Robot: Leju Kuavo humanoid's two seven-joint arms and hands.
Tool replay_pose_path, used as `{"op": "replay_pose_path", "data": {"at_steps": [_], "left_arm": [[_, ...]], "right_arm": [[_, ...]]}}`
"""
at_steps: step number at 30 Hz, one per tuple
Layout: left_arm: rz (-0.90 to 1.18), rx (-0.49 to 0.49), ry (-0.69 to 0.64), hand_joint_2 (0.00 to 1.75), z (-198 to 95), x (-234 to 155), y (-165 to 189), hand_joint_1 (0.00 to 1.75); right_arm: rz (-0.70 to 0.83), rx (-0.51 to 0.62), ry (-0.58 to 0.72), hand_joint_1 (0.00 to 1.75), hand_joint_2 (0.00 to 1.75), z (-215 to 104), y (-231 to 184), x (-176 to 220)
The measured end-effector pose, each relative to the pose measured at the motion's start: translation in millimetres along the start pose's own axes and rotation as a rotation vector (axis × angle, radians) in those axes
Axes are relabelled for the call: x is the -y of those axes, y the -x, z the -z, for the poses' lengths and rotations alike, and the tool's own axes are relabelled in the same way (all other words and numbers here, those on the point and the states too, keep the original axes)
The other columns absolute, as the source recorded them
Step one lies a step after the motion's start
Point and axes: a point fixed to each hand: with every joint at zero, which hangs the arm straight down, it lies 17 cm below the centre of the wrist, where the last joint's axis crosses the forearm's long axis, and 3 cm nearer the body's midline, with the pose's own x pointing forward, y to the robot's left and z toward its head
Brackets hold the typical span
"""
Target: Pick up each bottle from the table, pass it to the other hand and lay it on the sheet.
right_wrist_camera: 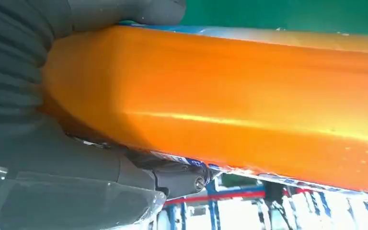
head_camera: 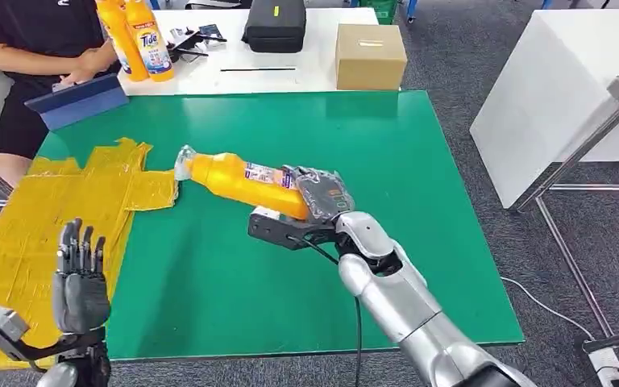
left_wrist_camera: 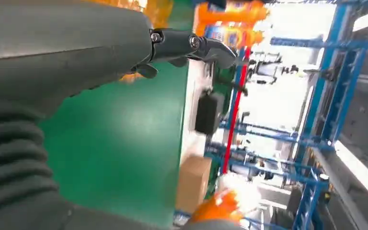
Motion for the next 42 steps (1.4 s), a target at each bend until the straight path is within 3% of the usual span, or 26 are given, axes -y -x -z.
{"op": "replay_pose_path", "data": {"at_steps": [15,20,31,42], "left_arm": [[-0.093,-0.036,0.047,1.75,-2.5,35.2,11.3,0.00],[-0.194,-0.059,0.090,1.75,2.0,65.9,19.5,0.00],[-0.514,-0.126,0.210,1.75,14.3,131.8,18.7,0.00],[-0.615,-0.161,0.200,1.75,16.9,136.2,23.1,0.00]], "right_arm": [[0.035,0.058,0.052,1.75,1.75,-1.2,-28.4,20.5],[0.107,0.114,0.030,1.73,1.75,6.9,-65.9,16.9],[0.145,0.176,-0.115,1.73,1.75,19.9,-138.9,-44.4],[0.087,0.174,-0.192,1.71,1.75,19.5,-148.5,-73.1]]}}
